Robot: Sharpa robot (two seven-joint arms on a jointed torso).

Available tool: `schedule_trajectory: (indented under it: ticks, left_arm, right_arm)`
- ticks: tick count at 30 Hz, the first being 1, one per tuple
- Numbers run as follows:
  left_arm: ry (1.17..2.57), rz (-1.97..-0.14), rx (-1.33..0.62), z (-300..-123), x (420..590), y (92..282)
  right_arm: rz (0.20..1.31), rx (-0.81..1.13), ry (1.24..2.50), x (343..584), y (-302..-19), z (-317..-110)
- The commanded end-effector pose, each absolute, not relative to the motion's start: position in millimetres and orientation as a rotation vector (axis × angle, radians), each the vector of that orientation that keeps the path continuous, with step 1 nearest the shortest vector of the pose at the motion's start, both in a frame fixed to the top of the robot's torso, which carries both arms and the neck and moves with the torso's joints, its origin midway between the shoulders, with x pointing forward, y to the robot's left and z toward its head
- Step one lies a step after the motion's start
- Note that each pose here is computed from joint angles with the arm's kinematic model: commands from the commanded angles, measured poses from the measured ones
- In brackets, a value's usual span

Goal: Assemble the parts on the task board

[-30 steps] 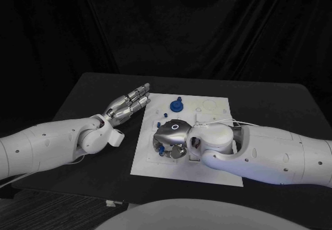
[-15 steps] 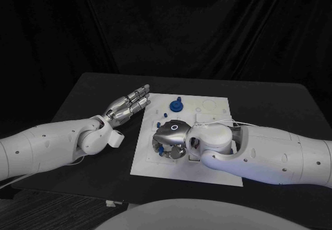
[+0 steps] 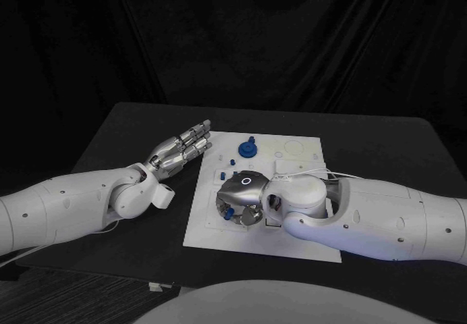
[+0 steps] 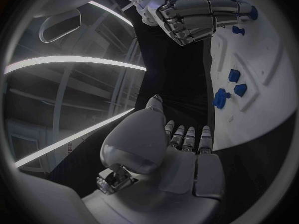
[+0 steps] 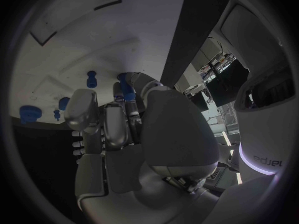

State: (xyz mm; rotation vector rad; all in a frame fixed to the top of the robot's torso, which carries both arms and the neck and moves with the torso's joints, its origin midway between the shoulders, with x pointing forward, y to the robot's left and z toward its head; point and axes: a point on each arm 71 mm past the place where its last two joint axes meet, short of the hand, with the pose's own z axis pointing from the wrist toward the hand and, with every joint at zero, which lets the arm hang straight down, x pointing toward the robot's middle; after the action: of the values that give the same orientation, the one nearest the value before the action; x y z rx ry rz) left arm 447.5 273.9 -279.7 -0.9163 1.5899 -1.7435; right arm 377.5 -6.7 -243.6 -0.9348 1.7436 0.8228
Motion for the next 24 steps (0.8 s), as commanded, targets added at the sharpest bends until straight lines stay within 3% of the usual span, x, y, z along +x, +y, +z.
schedule_trajectory:
  ticks: [1, 24]
  left_arm:
    - [1.546, -1.793, -0.895, -276.8, 446.8, 272.4]
    - [1.569, -1.795, -0.904, -279.9, 446.9, 270.8]
  right_arm:
    - [0.784, -0.942, 1.767, 377.7, -8.8, -246.3]
    - [0.789, -0.934, 1.756, 378.8, -6.7, -246.0]
